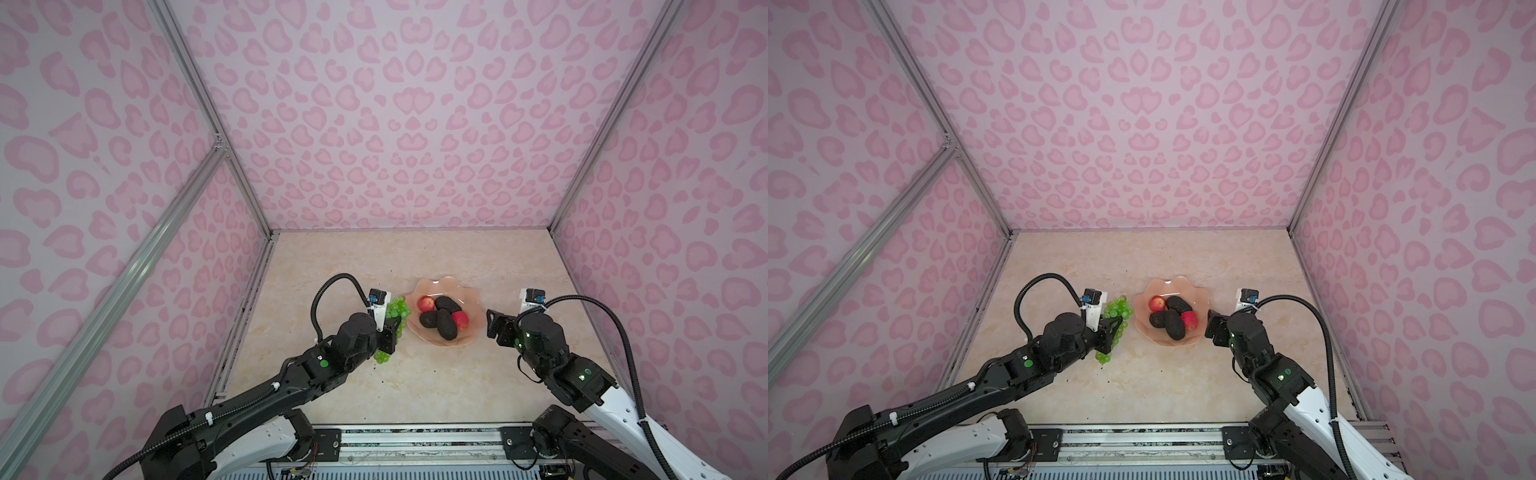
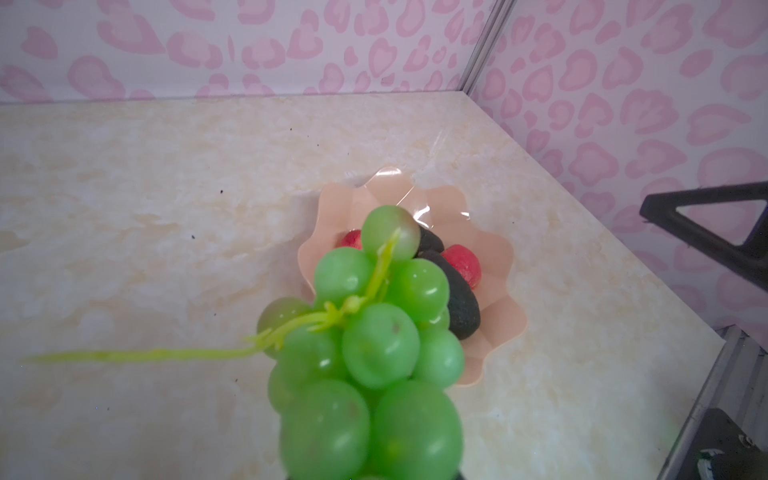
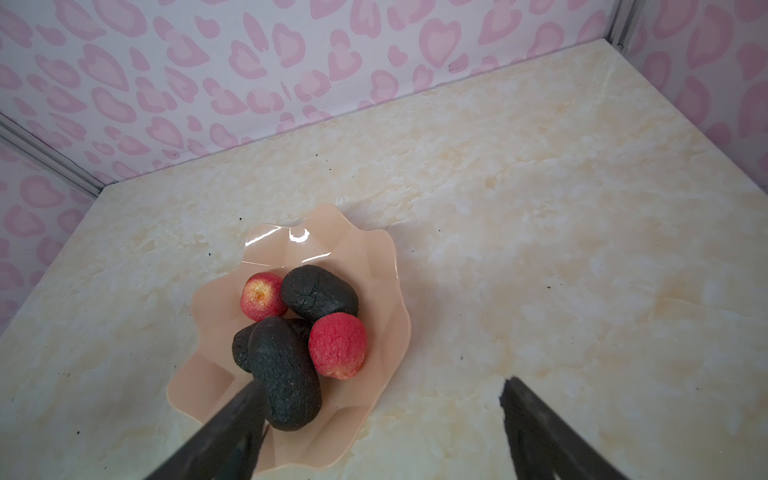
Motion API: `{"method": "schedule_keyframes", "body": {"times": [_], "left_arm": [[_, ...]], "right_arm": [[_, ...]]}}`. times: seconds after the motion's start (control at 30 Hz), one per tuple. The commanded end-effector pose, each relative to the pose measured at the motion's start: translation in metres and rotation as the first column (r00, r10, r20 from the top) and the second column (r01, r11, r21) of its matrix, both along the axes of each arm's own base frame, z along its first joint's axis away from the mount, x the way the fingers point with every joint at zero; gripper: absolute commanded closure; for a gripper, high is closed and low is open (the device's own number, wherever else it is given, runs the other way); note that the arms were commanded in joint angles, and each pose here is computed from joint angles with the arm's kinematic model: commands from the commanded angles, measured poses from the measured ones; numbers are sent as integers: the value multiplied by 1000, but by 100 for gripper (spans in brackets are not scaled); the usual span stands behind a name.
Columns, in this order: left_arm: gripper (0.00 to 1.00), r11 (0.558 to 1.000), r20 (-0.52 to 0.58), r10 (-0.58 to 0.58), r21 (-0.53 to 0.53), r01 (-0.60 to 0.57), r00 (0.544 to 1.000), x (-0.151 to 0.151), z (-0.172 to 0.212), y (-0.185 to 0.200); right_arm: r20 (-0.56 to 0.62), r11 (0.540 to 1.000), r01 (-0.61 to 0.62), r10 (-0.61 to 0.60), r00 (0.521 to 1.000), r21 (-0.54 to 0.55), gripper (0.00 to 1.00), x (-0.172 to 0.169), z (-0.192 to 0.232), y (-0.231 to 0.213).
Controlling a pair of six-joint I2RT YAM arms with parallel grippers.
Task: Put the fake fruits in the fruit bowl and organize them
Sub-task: 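Lift the green grapes into the bowl and open the left gripper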
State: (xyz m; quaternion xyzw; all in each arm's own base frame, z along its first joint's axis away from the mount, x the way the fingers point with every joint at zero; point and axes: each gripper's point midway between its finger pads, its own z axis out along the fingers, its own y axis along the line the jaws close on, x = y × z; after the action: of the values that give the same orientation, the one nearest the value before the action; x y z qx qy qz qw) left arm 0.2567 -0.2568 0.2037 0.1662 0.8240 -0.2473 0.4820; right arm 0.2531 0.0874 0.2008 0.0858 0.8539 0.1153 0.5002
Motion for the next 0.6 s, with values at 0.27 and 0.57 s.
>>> {"method": "schedule_keyframes", "body": {"times": [0.27,0.57], "left_arm": [[75,986,-64,-151,67,156,986,86,-20,-105],[2,982,-26,-189,-3,189,982,114,-4,-123]], "right_arm": [[43,999,28,-29,999,36,11,-10,10,-12],[43,999,41,-42,998,19,11,-13,8,-18]]}}
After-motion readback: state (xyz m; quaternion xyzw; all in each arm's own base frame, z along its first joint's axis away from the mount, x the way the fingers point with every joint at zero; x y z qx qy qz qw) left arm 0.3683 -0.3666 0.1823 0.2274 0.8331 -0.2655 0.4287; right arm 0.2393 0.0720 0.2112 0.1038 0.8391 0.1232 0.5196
